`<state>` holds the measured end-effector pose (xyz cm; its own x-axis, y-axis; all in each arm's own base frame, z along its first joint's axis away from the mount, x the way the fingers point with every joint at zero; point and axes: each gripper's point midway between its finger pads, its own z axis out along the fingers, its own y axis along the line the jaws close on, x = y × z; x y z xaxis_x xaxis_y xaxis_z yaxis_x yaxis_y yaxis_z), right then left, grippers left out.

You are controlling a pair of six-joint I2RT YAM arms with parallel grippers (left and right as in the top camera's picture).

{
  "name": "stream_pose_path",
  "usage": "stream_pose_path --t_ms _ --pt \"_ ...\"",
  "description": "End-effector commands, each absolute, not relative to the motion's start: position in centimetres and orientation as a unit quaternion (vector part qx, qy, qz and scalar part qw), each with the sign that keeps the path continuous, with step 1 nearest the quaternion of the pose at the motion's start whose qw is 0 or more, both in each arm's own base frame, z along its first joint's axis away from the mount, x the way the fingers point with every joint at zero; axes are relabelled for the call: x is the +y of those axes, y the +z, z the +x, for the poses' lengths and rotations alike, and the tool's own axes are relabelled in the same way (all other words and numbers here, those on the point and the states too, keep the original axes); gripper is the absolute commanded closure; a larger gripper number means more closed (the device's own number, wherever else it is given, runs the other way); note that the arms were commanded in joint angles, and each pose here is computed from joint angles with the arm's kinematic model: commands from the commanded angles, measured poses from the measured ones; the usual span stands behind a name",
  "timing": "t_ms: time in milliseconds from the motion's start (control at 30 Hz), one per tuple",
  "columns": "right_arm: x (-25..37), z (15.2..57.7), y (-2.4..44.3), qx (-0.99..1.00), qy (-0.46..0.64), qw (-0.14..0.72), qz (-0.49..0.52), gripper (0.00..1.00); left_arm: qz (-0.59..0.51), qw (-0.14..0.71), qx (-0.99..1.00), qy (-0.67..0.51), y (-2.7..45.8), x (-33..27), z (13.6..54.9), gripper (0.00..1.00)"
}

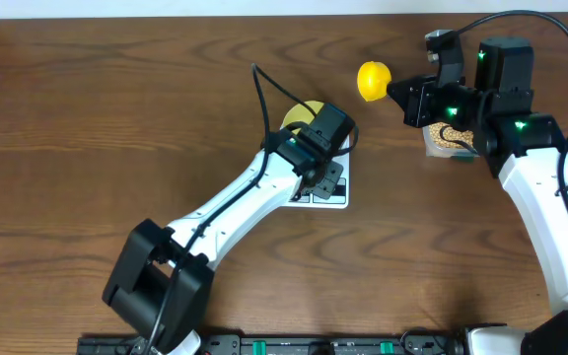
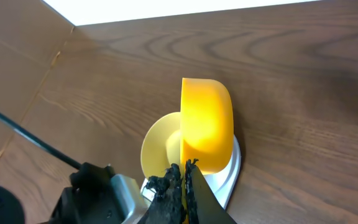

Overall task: Scoop item into bowl and weigh 50g on scale
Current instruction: 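Move the left gripper to the scale's button panel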

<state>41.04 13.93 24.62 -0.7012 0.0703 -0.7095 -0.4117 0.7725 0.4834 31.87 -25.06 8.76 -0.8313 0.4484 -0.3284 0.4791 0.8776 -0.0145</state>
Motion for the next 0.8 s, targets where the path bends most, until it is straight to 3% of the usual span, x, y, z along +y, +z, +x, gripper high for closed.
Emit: stream_pose_path --t_ms 0,267,367,533,767 --pt "13.6 41.2 26.2 0.856 0.314 0.397 -0.108 0.99 0.258 0.167 0.951 -0.024 7.8 -24.7 32.6 0.59" --pt "13.6 41.3 26.4 0.854 0.316 0.4 -0.106 0.99 0.275 0.17 0.946 -0.023 7.7 -25.1 32.6 0.55" --pt "13.6 41.3 26.4 0.854 0.316 0.4 -0.106 0.99 0.284 0.154 0.946 -0.036 7.4 -25.5 31.7 0.49" --pt "13.6 41.3 26.4 0.854 0.317 0.399 -0.104 0.99 0.357 0.108 0.924 -0.087 7.1 -27.4 28.5 0.41" --pt "13.6 41.3 26.4 0.854 0.318 0.399 -0.102 0.99 0.429 0.109 0.893 -0.085 6.9 -29.0 27.0 0.32"
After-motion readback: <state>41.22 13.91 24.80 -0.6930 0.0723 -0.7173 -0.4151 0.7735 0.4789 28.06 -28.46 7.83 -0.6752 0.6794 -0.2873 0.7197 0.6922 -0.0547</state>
